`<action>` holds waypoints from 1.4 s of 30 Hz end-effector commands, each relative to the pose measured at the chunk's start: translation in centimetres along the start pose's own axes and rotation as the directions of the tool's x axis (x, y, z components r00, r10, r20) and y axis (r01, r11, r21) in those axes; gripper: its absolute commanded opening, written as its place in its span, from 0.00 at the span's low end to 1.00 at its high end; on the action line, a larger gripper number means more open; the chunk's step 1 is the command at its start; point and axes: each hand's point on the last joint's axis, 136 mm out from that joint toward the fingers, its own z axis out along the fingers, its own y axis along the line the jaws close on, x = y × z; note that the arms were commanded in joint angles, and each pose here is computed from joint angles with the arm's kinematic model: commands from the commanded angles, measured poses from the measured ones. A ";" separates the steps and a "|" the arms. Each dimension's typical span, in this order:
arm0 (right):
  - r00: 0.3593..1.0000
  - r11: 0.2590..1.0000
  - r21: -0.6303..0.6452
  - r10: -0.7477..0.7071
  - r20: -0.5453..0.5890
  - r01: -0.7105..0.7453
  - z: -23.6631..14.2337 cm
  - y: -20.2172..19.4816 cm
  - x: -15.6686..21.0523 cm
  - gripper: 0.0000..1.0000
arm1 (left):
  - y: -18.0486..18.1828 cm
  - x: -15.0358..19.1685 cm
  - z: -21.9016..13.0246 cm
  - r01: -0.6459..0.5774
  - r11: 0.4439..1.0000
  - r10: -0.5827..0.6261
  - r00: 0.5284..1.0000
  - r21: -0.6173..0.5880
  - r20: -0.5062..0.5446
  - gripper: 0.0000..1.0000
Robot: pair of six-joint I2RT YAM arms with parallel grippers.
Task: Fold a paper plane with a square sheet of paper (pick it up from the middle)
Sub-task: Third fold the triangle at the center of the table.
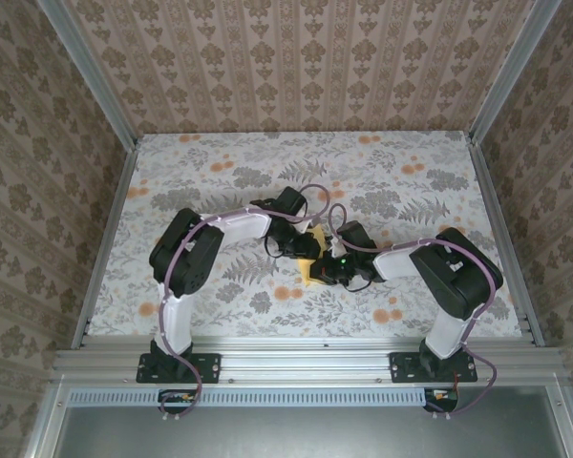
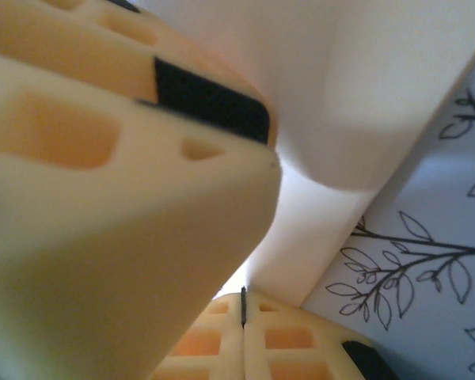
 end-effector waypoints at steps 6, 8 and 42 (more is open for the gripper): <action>1.000 0.998 0.065 0.011 -0.017 -0.010 0.5 -1.0 1.1 0.09 | 3.6 1.4 1.0 0.024 0.994 -0.029 0.998 -0.104 -0.050 0.22; 1.000 0.998 0.069 -0.003 -0.011 0.003 0.2 -0.5 0.9 0.09 | 4.4 1.7 1.2 0.020 0.991 -0.028 0.998 -0.131 -0.059 0.22; 0.983 0.961 0.234 -0.113 -0.148 0.146 1.0 0.1 6.7 0.09 | 7.8 3.3 2.9 0.022 0.977 -0.047 0.992 -0.212 -0.113 0.20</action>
